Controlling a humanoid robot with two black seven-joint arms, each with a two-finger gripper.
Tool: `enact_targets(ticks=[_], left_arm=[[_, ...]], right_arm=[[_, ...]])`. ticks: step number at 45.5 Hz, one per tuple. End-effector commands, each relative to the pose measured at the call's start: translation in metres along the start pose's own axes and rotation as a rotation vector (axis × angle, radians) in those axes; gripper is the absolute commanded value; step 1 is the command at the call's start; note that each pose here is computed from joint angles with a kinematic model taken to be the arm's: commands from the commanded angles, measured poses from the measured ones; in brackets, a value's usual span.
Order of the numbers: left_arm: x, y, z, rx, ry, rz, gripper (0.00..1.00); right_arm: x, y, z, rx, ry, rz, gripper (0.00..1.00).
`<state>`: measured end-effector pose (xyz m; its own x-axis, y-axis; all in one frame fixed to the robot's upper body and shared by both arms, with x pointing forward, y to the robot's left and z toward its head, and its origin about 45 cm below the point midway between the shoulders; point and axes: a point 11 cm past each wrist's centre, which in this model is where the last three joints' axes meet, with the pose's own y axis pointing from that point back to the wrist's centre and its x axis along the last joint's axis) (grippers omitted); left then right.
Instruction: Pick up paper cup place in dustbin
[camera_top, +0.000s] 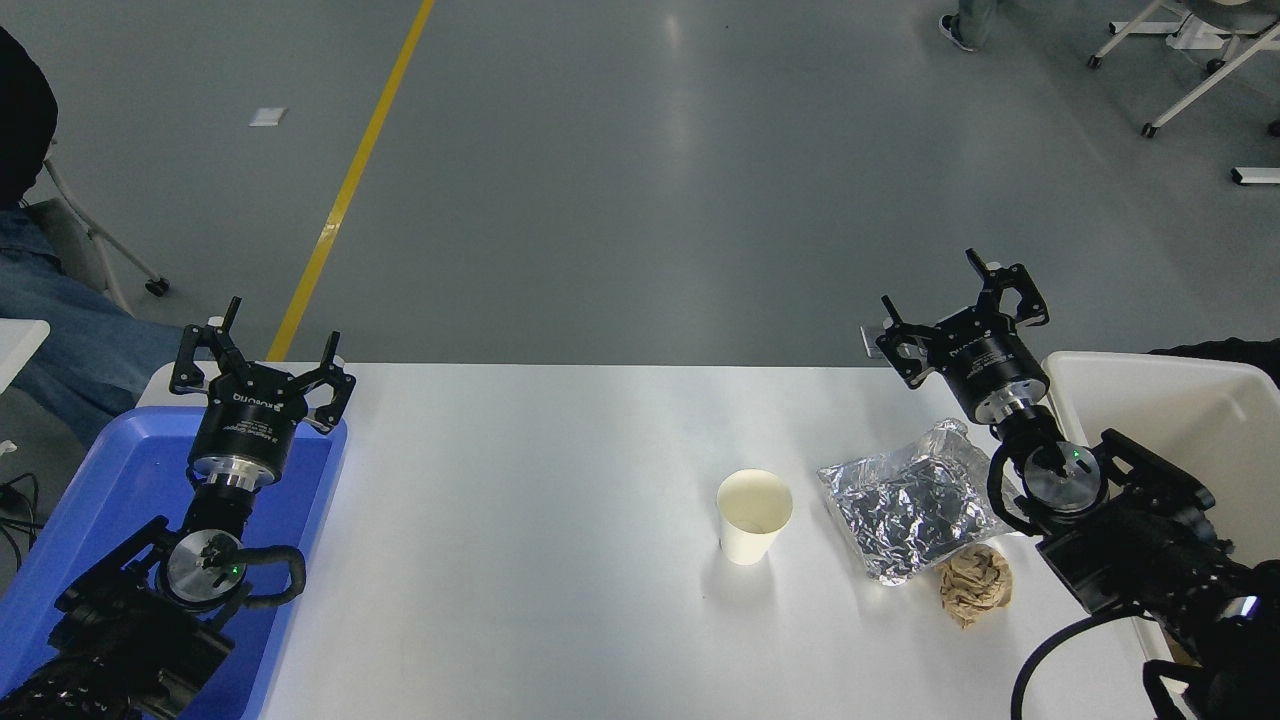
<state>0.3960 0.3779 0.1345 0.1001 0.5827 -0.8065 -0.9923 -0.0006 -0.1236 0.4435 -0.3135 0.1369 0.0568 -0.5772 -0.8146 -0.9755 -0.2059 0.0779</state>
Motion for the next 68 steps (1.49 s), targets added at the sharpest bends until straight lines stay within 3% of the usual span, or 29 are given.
enact_targets(ticks=[1, 10, 19, 40, 46, 57, 68], left_arm=[[0.0, 0.0, -0.001, 0.006, -0.003, 0.001, 1.0], [-0.001, -0.001, 0.0, 0.004, -0.004, 0.001, 1.0], [0.0, -0.001, -0.001, 0.005, -0.004, 0.003, 1.0], [0.001, 0.0, 0.0, -0.002, -0.002, 0.008, 1.0], [0.001, 0.0, 0.0, -0.002, -0.002, 0.008, 1.0], [0.001, 0.0, 0.0, -0.001, -0.002, 0.007, 1.0], [0.001, 0.0, 0.0, 0.001, -0.002, 0.007, 1.0]], right_arm=[[-0.005, -0.003, 0.001, -0.008, 0.008, -0.014, 1.0], [-0.019, -0.012, -0.001, -0.027, 0.042, -0.05, 1.0], [-0.073, -0.037, 0.016, -0.188, 0.248, -0.195, 1.0], [-0.205, -0.062, 0.0, -0.635, 1.229, -0.525, 1.0], [-0.238, -0.035, 0.011, -0.905, 1.505, -0.681, 1.0], [-0.239, 0.028, 0.008, -1.35, 1.798, -0.742, 1.0], [-0.259, 0.082, 0.003, -1.588, 1.965, -0.795, 1.0]])
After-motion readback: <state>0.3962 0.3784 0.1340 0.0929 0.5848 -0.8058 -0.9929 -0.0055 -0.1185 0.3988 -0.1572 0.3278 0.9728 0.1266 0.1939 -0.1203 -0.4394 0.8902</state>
